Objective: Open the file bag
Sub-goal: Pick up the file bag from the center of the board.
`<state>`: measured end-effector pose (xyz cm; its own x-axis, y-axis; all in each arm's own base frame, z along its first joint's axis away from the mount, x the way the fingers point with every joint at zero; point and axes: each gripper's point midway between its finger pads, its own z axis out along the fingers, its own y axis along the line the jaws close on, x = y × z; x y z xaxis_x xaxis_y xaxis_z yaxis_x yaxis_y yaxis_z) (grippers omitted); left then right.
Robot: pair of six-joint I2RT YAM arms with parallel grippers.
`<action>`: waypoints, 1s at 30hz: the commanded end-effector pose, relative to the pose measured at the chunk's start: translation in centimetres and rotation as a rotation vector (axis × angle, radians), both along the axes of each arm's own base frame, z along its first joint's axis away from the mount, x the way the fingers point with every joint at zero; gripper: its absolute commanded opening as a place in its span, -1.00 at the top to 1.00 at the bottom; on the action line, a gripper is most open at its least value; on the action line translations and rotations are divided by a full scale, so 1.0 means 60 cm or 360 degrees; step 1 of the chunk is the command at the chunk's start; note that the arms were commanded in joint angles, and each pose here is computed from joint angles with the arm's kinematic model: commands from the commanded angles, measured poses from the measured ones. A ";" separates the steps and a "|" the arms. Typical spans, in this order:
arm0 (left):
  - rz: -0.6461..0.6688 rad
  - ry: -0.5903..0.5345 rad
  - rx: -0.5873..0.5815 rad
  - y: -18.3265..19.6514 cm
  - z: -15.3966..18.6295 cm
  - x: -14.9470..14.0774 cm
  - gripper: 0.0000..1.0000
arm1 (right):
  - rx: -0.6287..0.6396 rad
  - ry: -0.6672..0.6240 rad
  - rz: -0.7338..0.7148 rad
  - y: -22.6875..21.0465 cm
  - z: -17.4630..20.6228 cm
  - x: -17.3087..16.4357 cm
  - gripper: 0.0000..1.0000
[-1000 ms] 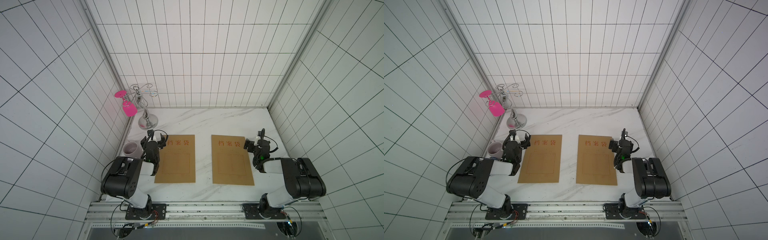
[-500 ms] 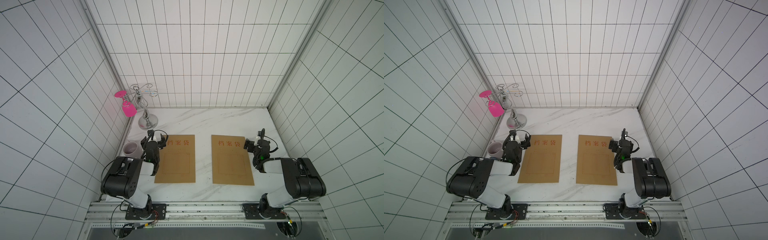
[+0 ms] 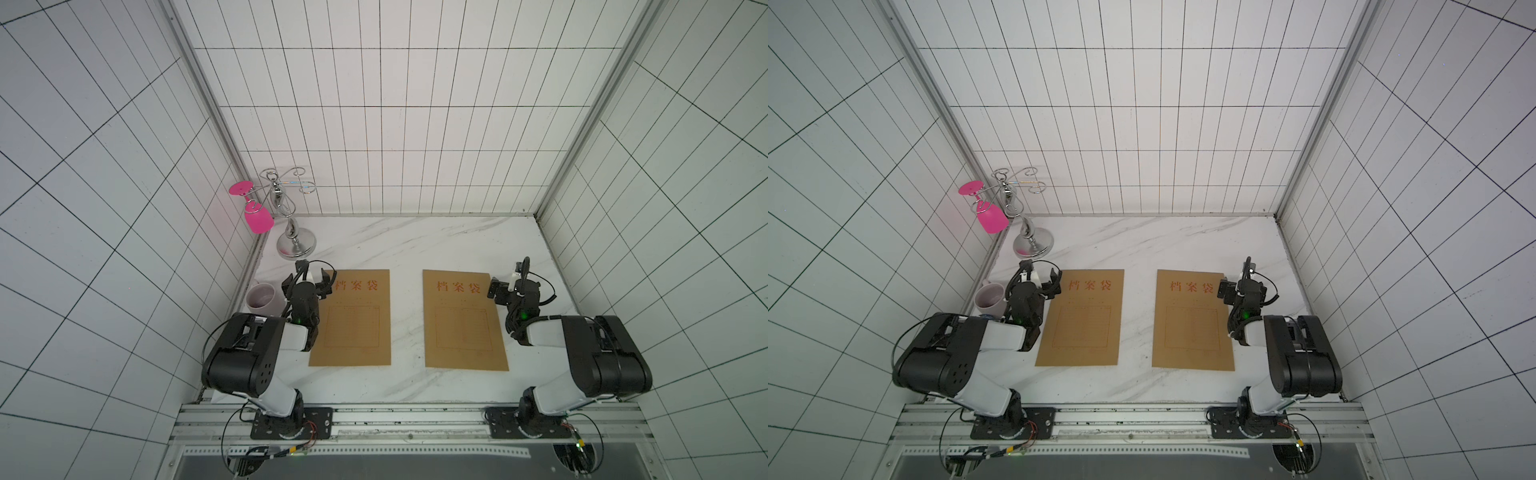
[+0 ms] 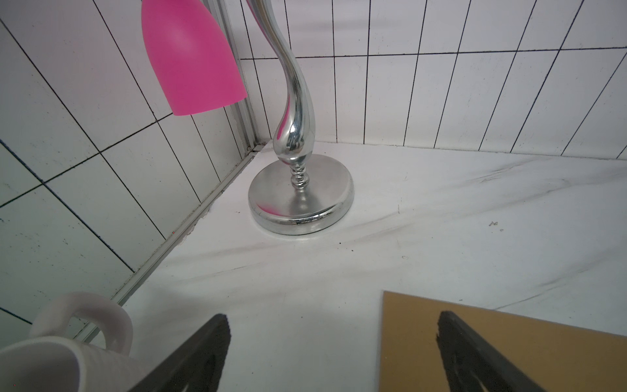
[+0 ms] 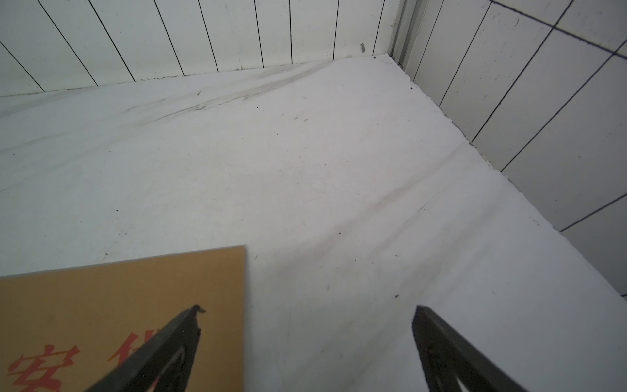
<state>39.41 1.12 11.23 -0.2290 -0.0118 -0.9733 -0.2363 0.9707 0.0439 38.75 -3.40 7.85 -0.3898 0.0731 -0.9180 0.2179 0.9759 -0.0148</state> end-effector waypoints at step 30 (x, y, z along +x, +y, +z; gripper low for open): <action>-0.0099 0.0797 -0.0910 -0.210 0.002 -0.184 -0.07 | 0.0716 0.1083 0.0750 0.471 0.116 -0.243 -0.22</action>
<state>28.87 -12.24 13.03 -0.6340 -0.3835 -0.6715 -0.1939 0.9195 -0.3420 25.79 21.53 16.75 -0.8621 0.0641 -0.5026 -0.1141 0.9419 0.3159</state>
